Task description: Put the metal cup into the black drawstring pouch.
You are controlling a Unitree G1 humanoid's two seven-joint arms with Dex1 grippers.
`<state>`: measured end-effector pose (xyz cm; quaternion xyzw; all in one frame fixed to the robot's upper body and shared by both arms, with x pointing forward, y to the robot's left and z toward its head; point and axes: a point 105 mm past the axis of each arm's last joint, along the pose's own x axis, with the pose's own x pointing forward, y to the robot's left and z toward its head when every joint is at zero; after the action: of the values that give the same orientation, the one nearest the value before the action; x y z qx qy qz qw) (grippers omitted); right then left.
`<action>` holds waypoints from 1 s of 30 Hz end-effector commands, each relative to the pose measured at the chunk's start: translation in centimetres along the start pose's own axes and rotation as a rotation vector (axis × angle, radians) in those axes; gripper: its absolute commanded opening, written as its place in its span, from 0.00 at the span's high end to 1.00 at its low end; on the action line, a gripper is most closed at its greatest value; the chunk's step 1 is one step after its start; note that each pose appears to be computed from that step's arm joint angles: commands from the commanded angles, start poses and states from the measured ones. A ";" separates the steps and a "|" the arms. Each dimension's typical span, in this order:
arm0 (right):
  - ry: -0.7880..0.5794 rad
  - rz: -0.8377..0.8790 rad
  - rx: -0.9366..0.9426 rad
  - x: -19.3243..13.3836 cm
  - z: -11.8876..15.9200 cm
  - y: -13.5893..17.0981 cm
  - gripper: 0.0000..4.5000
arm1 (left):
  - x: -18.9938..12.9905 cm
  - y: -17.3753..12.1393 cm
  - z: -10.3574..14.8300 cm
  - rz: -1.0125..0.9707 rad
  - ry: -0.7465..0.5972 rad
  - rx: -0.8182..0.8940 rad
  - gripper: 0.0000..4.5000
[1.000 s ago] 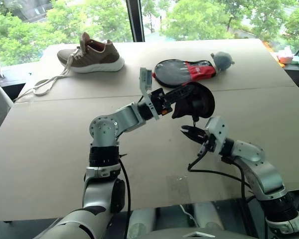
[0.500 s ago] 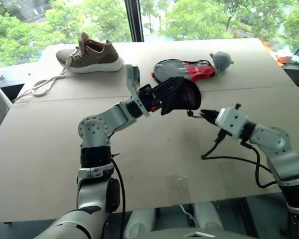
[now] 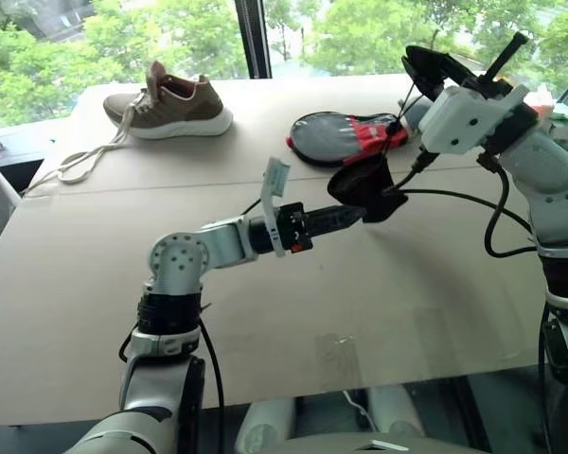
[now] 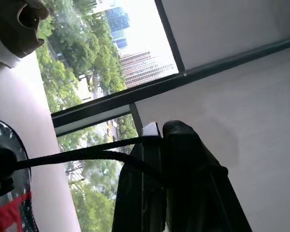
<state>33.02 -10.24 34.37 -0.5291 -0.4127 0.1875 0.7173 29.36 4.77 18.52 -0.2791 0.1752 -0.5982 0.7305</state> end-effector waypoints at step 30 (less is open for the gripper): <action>-0.157 0.080 0.145 1.1 4.4 1.9 1.00 | 2.9 -4.4 9.9 -0.068 -0.319 0.612 0.39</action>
<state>31.53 -6.36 32.53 -0.4822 -0.4099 0.2887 0.7184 33.29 3.65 28.30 -0.1498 -0.1212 -0.5794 0.7919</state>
